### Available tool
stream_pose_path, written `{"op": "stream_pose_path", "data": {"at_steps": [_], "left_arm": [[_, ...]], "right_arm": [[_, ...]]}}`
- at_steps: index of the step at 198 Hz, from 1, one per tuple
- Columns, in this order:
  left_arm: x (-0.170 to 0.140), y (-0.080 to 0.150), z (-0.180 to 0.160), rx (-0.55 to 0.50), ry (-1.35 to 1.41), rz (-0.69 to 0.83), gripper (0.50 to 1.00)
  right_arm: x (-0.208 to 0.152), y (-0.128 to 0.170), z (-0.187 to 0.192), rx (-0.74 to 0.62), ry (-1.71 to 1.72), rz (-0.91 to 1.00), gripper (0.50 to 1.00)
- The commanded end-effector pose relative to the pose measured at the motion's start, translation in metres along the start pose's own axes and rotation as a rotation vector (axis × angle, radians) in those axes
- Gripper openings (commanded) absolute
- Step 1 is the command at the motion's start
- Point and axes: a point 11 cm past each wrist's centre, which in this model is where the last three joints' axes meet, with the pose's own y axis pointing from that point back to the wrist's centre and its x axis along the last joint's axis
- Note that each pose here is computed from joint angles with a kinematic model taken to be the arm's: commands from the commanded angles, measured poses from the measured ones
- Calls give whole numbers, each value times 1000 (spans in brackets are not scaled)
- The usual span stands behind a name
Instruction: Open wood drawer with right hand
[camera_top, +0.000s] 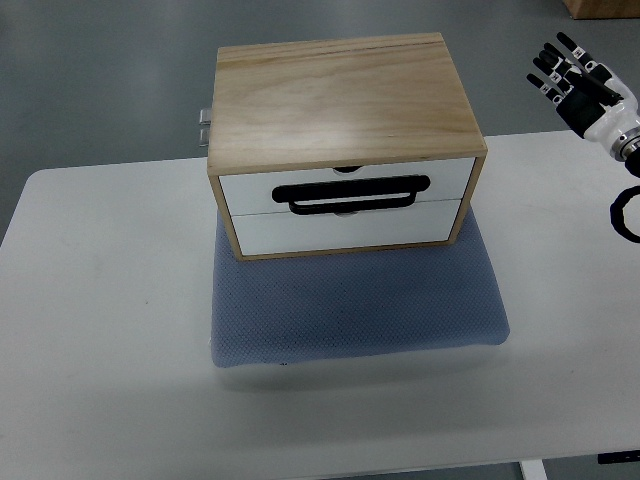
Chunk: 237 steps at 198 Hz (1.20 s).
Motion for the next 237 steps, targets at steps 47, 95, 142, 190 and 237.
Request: {"op": "stream_pose_path", "data": {"at_steps": [47, 95, 142, 190, 237], "left_arm": [[0, 0, 0, 0, 0, 0, 1000], [0, 0, 0, 0, 0, 0, 1000], [0, 0, 0, 0, 0, 0, 1000], [0, 0, 0, 0, 0, 0, 1000], [0, 0, 0, 0, 0, 0, 1000]], "right_arm": [[-25, -8, -42, 40, 46, -80, 944], [-55, -13, -75, 63, 84, -179, 944], [-100, -13, -105, 9, 236, -327, 946], [-165, -8, -118, -78, 477, -571, 944], [-220, 7, -123, -131, 755, -740, 944]]}}
